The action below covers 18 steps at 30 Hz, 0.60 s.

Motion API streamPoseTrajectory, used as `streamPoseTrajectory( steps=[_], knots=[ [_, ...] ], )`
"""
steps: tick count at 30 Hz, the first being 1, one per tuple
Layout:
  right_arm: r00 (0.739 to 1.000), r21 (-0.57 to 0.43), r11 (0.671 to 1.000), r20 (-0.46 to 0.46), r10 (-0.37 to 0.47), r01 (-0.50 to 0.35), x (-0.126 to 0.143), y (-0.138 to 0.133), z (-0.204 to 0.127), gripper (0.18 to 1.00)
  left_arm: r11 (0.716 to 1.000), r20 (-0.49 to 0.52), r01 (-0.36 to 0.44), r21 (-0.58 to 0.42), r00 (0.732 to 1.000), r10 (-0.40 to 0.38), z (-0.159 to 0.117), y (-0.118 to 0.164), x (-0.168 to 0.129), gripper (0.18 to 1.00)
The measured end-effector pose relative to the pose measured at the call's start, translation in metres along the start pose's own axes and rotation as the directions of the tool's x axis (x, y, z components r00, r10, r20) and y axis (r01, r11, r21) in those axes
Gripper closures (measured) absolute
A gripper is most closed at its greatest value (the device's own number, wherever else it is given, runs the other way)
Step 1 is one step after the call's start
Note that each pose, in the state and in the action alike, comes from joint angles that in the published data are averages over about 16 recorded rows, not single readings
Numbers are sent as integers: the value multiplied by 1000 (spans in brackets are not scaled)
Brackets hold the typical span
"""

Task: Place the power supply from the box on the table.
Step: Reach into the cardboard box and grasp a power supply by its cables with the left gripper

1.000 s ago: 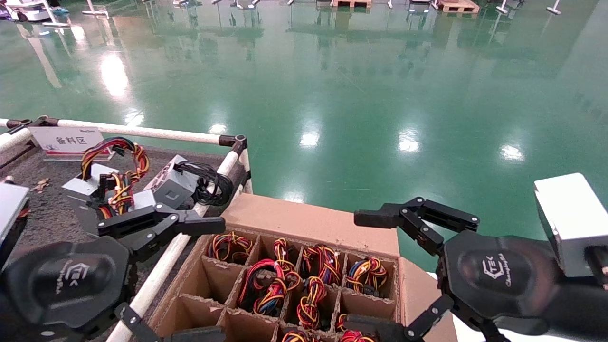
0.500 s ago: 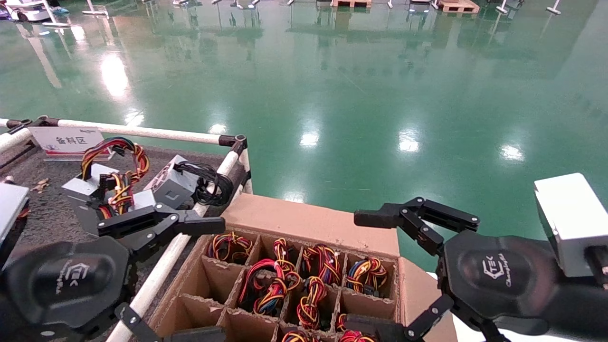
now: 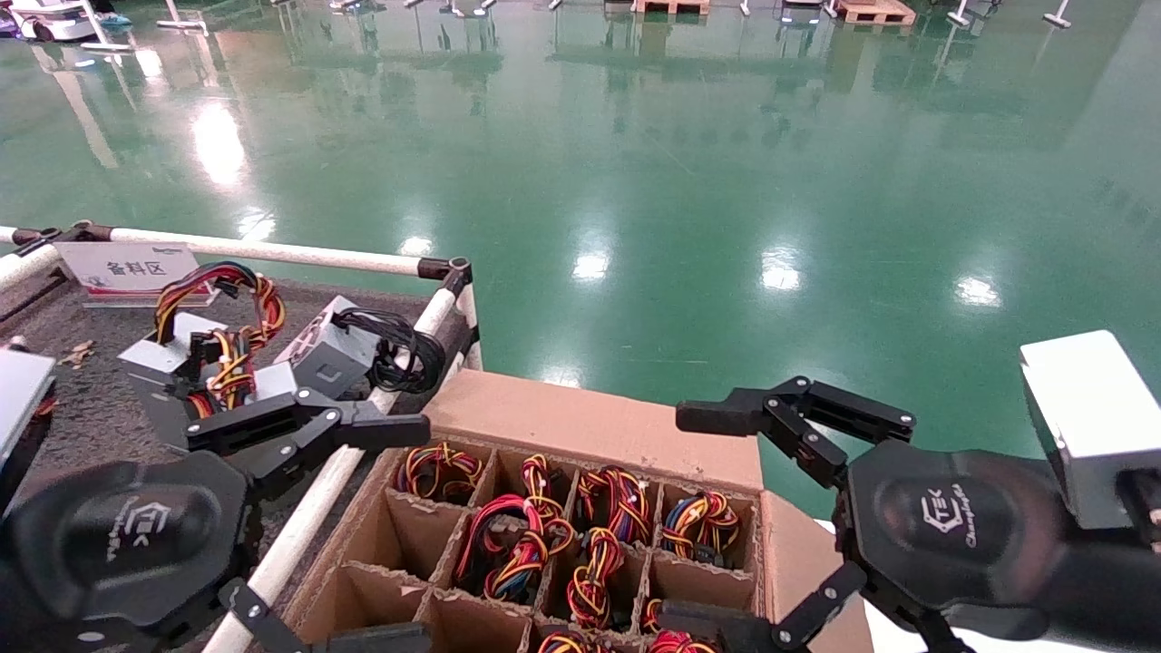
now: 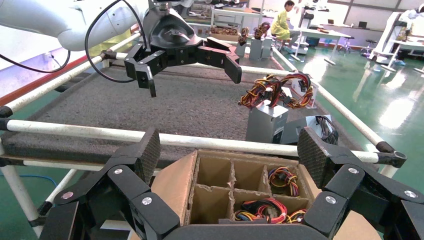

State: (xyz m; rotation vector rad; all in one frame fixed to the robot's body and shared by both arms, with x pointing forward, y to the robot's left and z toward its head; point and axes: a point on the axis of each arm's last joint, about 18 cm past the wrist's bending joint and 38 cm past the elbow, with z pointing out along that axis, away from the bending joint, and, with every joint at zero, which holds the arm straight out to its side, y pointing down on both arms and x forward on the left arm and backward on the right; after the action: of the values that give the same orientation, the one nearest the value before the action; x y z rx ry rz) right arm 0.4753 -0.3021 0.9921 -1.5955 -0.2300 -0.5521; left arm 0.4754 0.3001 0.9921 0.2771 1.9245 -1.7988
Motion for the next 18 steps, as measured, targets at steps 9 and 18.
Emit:
streamPoseTrajectory(
  steps=[9,18],
  knots=[
    [1000,0,1000,0,0,0,0,0,0,181,1000,0,0,0,1000,0,0,0,0,186],
    [1000,0,1000,0,0,0,0,0,0,184,1000,5,7,-6,1000,-7,1,2,-1,186]
  ],
)
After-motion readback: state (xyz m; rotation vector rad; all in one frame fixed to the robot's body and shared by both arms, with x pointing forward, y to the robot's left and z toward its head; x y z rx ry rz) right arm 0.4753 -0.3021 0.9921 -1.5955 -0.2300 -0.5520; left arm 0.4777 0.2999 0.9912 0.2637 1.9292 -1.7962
